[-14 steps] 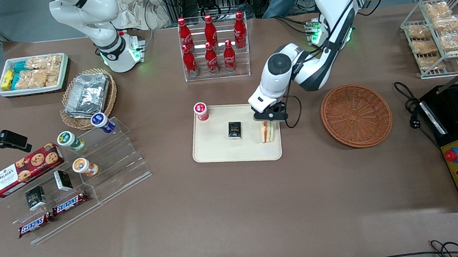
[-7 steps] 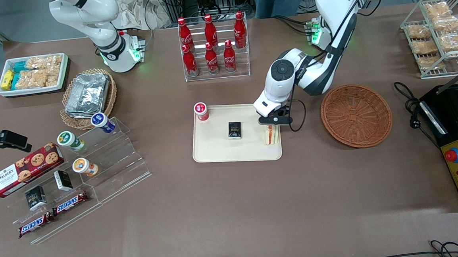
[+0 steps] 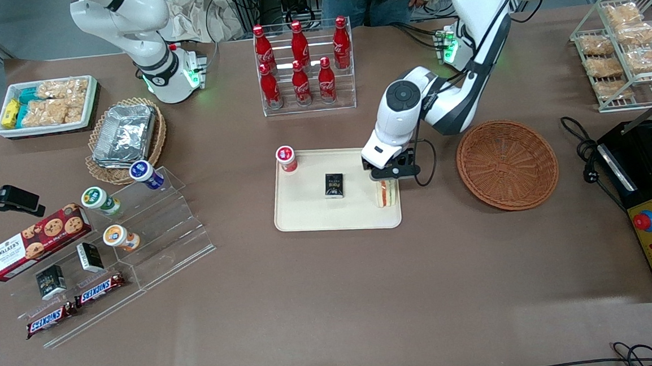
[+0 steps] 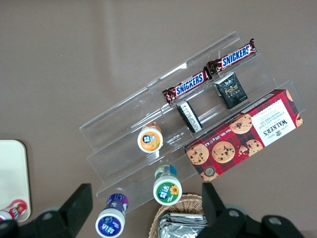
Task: Place sandwich from basket to tray
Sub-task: 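Lift the sandwich and carry it over the white tray, then lower the sandwich onto the tray beside the black tissue pack and release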
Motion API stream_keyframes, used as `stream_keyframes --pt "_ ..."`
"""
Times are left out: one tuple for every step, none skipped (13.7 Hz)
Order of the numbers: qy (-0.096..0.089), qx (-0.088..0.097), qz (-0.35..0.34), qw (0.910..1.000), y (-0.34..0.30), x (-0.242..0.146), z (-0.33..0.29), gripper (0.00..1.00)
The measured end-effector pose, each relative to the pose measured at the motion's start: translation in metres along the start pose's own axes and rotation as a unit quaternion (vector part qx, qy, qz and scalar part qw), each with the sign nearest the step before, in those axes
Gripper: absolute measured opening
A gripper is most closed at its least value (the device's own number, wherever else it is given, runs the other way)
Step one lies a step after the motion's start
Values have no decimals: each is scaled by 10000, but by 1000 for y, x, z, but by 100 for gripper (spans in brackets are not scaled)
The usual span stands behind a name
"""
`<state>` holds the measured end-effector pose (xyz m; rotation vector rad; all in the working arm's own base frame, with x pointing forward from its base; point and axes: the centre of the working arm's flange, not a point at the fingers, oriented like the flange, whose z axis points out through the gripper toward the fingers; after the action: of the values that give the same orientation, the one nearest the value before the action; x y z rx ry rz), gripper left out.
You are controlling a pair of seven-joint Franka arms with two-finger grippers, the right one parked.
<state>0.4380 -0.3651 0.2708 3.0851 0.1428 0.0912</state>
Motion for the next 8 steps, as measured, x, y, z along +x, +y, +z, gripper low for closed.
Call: stream_keyframes --pt "40 38 -133 9999 2 9 -19 93" --pt "70 96 -288 9995 0 22 -40 100" --pt "84 138 -438 9989 -5 37 -62 100" --pt "74 144 -585 9982 -10 51 -85 100" --pt "27 129 -666 9977 -13 62 -106 100" --pt "-53 147 -685 9975 -15 70 -125 100" --pt "-145 187 -690 9973 -19 80 -143 100" --pt "-251 222 -682 9971 -27 90 -161 100"
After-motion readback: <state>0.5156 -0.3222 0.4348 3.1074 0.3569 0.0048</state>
